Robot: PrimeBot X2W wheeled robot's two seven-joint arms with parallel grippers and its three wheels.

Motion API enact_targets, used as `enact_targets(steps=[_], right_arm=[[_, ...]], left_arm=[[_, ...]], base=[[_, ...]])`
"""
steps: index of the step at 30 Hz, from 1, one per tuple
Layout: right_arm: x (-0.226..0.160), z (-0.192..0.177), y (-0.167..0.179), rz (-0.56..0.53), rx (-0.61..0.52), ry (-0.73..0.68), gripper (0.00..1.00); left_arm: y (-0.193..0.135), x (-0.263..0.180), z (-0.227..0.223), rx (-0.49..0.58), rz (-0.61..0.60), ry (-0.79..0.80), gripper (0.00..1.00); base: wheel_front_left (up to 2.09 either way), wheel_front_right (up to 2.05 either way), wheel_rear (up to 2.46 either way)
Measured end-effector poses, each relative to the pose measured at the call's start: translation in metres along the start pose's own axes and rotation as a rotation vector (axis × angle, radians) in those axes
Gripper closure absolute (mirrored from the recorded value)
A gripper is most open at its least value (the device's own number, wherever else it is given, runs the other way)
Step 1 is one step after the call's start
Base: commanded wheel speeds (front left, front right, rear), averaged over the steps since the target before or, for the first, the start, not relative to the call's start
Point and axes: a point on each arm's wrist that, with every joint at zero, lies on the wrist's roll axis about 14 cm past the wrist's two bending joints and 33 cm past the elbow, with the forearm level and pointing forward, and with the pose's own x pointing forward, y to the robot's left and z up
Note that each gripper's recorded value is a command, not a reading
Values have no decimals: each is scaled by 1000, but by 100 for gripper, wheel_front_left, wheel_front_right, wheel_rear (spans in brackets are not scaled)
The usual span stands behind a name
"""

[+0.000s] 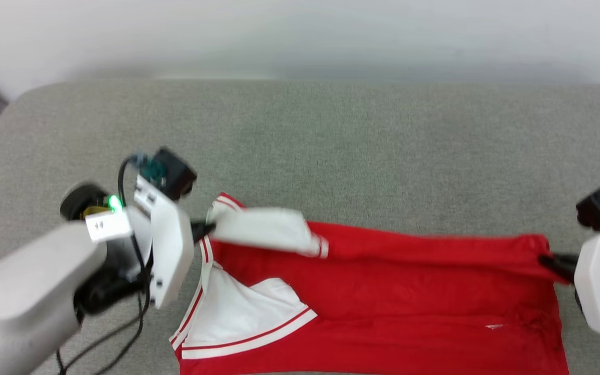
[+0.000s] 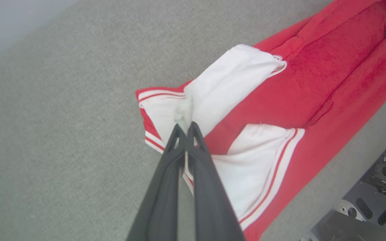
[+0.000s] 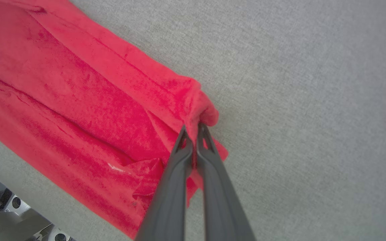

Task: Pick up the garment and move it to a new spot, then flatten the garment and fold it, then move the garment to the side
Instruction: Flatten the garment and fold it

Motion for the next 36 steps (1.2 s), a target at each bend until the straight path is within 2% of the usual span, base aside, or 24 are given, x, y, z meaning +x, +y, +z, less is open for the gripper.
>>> enact_targets(steps=[10, 17, 18, 19, 22, 27, 32, 36], right_arm=[[-6, -65, 19, 29, 90, 78, 100], [9, -94, 32, 48, 146, 135, 100], [10, -94, 31, 42, 151, 128, 55], [10, -92, 31, 41, 154, 118, 0], [8, -80, 30, 31, 137, 54, 0], [-13, -44, 20, 3, 110, -95, 0], [-35, -13, 2, -43, 127, -222, 0], [-43, -16, -18, -92, 201, -238, 0]], left_arm=[[-37, -12, -92, -151, -38, 141, 100], [-42, -2, -132, -220, -36, 221, 100], [-41, -1, -132, -225, -29, 212, 66], [-42, 1, -130, -227, -25, 198, 0], [-34, 0, -117, -210, 21, 111, 0], [-10, -12, -74, -172, 164, -132, 0], [5, -27, -50, -166, 300, -328, 0], [18, -39, -39, -161, 414, -441, 0]], base=[[0, 0, 0], [0, 0, 0], [0, 0, 0], [0, 0, 0], [0, 0, 0], [0, 0, 0], [0, 0, 0], [0, 0, 0]])
